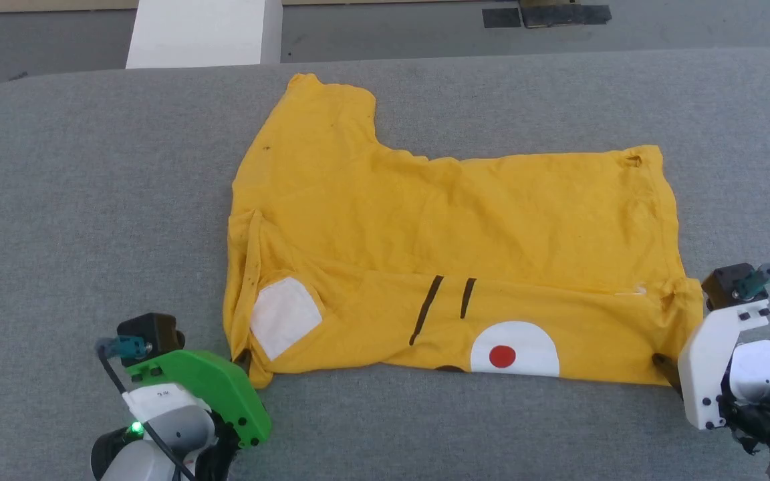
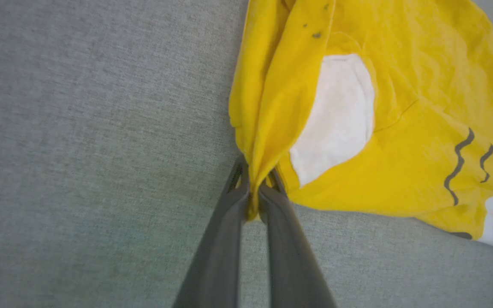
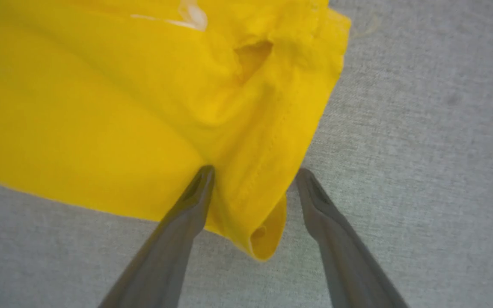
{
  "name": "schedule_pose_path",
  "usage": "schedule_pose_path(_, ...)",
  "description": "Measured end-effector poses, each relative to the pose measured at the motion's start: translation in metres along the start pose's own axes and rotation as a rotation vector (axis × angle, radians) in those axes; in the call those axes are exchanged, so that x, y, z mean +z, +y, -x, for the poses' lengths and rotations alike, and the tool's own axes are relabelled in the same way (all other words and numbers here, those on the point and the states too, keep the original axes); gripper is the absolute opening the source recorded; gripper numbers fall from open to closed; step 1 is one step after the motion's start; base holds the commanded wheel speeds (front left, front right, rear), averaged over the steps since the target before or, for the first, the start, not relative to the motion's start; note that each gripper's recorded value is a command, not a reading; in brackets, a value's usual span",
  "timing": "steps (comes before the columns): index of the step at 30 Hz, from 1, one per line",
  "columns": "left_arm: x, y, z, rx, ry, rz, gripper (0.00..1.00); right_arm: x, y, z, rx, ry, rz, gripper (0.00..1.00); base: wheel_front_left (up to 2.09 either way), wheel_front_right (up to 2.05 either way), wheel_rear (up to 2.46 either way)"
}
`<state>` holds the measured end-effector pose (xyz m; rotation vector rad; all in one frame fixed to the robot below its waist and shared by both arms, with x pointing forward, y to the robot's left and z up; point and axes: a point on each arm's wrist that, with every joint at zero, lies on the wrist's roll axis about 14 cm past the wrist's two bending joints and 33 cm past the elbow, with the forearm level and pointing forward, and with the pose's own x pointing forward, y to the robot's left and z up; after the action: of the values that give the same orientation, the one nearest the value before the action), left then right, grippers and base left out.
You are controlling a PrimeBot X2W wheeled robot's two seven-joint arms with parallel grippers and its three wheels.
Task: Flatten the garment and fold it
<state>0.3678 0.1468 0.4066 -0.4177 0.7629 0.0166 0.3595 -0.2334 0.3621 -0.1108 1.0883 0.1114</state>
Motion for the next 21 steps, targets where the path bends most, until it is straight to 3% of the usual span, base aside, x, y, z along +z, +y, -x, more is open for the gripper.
schedule_pose_path(1, 0.0, 0.001, 0.0, 0.002, -0.001, 0.001, 0.0, 0.001, 0.001, 0.0, 0.009, 0.002, -0.011, 0.21, 0.0, 0.0, 0.0)
schedule_pose_path(2, 0.001, 0.002, 0.0, 0.004, -0.003, 0.003, 0.0, 0.004, 0.001, 0.0, 0.016, -0.005, -0.02, 0.0, 0.0, 0.0, 0.0)
schedule_pose_path(13, 0.028, 0.009, 0.025, 0.009, -0.103, 0.011, 0.0, 0.029, -0.016, 0.032, 0.018, -0.136, -0.105, 0.0, 0.0, 0.0, 0.0)
schedule_pose_path(21, -0.016, 0.02, 0.046, 0.037, 0.04, 0.045, 0.0, -0.007, -0.025, 0.042, -0.007, -0.059, -0.14, 0.0, 0.0, 0.0, 0.0)
